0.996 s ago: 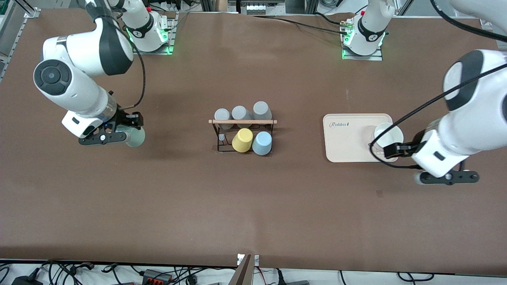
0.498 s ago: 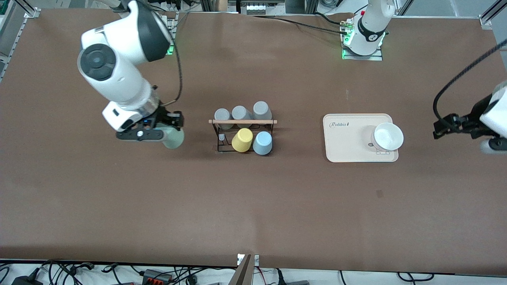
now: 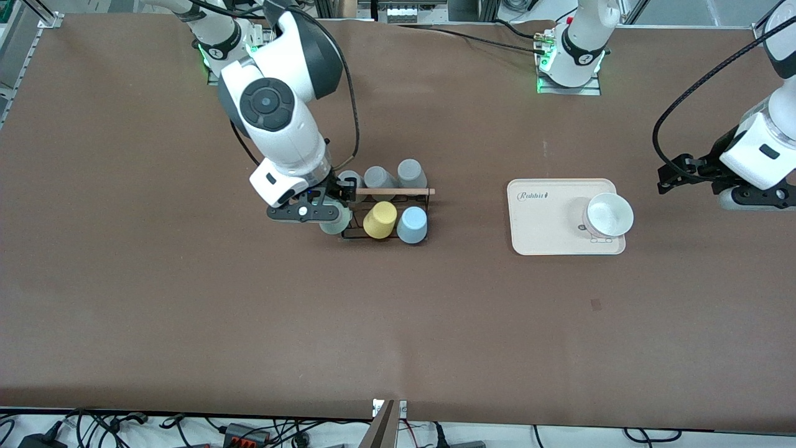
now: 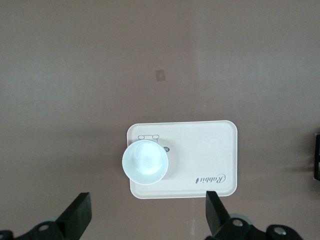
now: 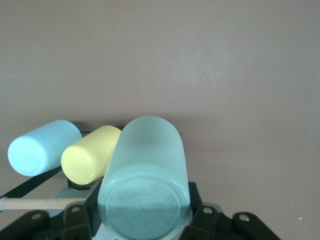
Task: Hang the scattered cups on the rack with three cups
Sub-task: 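Carry the mint cup to the rack with the right gripper, then hang the mint cup on the rack peg with the right gripper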
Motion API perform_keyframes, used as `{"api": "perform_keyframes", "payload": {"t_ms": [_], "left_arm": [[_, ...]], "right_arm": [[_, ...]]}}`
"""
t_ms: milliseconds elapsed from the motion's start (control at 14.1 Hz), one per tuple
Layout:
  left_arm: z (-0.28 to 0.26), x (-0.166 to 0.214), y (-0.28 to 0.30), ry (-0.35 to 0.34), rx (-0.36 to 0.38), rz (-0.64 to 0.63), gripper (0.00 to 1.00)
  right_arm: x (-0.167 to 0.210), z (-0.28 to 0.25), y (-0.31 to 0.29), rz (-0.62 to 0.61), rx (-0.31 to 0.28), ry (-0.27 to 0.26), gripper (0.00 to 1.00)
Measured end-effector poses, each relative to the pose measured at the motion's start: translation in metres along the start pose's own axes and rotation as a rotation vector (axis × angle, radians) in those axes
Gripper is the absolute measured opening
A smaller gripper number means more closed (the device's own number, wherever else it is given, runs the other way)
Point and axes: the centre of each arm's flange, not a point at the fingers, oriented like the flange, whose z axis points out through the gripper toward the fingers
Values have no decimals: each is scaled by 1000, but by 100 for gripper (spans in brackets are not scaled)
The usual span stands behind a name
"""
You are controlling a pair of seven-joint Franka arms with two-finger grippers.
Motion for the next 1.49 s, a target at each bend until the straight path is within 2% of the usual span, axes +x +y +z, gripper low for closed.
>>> {"api": "perform_keyframes", "payload": {"t_ms": [356,498,996,1493], "left_arm": [[-13,-3,-3,33,0,-7,100],[-23,-4,-5,50,-1,-15,100],[-23,-4,-1,43,-3,-17,100],[-22,-2,-1,56,-4,-18,100]], "right_arm": [[-3,22,-19,-25,7,10,67],[-6,34,-24,-32,-2,-1,67],[-10,65,-23,-38,-41,-41,67],[-14,82,-18,-42,-69,-59,67]]}}
